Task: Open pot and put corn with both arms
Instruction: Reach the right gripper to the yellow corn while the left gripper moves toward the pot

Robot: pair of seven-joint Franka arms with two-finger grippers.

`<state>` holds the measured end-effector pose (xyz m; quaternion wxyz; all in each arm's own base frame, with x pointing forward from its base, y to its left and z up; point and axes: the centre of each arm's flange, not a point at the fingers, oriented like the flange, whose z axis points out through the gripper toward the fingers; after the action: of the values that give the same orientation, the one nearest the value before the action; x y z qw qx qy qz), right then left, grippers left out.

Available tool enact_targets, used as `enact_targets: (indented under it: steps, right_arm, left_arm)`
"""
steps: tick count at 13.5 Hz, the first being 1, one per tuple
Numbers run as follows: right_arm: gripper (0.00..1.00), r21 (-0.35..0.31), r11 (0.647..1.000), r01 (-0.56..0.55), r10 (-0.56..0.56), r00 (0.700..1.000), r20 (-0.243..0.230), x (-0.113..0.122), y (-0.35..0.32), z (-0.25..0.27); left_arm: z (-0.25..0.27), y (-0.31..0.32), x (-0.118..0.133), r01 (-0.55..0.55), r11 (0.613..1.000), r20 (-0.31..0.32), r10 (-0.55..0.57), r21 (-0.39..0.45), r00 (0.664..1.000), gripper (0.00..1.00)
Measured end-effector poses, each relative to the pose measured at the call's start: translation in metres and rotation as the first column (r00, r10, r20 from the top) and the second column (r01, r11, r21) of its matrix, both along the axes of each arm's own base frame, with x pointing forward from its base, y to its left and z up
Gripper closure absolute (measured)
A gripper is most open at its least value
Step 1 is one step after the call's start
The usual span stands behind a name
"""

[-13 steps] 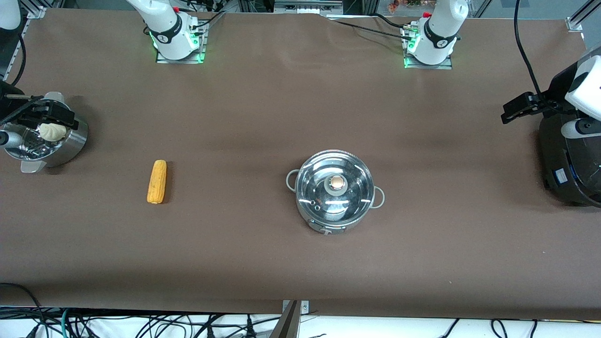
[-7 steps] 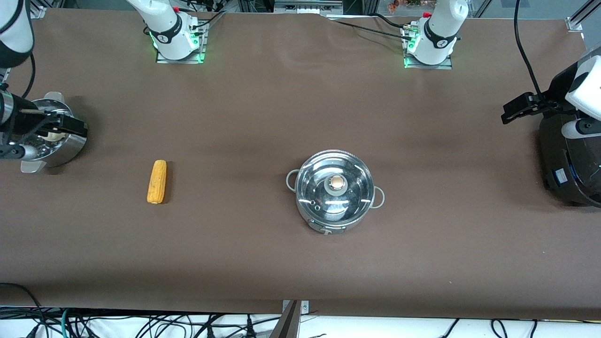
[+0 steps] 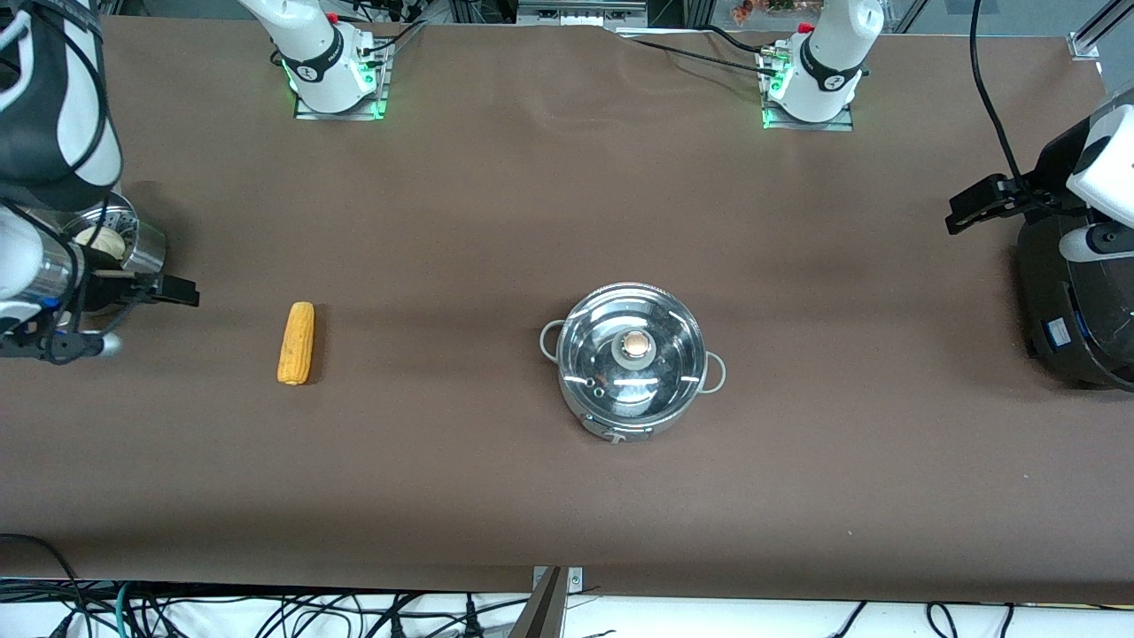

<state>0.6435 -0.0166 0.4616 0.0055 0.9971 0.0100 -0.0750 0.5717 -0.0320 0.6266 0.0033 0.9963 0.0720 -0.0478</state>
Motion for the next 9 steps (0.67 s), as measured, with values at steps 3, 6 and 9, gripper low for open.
enact_targets:
  steps: [3, 6, 9]
  right_arm:
    - [0.0, 0.002, 1.0, -0.013, 0.013, 0.999, 0.031, 0.006, 0.008, -0.041]
    - [0.0, 0.004, 1.0, -0.019, 0.018, 0.997, 0.074, -0.002, 0.01, -0.11]
    - [0.0, 0.006, 1.0, -0.021, 0.02, 0.997, 0.069, -0.016, 0.011, -0.15]
  left_arm:
    - [0.0, 0.0, 0.0, 0.002, 1.0, 0.0, -0.002, 0.0, 1.0, 0.0]
    - [-0.005, -0.001, 0.003, 0.002, 1.0, -0.003, -0.002, 0.001, 1.0, 0.0]
    - [-0.043, -0.006, 0.018, 0.013, 1.0, -0.059, -0.013, 0.005, 0.998, 0.0]
